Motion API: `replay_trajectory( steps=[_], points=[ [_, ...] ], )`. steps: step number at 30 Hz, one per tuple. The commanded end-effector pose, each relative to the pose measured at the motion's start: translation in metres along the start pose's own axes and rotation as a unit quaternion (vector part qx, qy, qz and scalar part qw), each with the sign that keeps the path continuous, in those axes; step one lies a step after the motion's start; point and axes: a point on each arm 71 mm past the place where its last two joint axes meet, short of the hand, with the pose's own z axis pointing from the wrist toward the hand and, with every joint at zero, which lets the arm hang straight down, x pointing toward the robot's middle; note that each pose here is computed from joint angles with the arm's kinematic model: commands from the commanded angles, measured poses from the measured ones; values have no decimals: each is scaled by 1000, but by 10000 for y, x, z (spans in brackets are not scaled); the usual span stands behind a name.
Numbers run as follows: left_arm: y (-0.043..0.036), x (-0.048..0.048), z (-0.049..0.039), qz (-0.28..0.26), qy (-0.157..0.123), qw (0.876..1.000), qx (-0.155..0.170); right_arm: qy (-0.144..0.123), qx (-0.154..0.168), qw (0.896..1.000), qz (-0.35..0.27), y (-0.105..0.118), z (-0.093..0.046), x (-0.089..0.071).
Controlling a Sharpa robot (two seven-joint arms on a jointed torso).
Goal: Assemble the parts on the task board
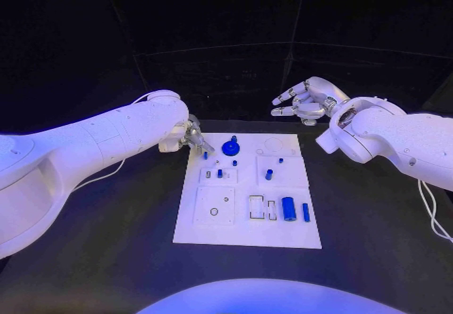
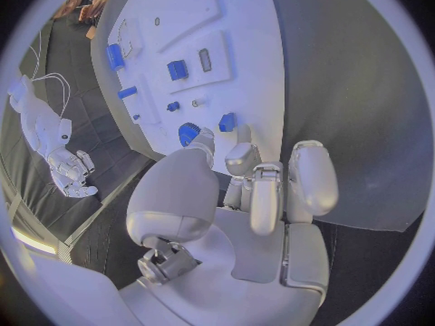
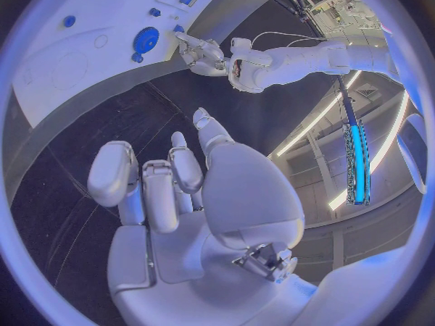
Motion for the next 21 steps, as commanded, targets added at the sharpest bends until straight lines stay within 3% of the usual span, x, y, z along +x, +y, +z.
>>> replay_trajectory(
  steps=[1,21],
  points=[
    [-5,-3,4,3,0,1000,3,3,-6,1000,-1,20,6,1],
    [-31,20,7,5,4,1000,16,3,-7,1000,0,26,10,7]
  ],
)
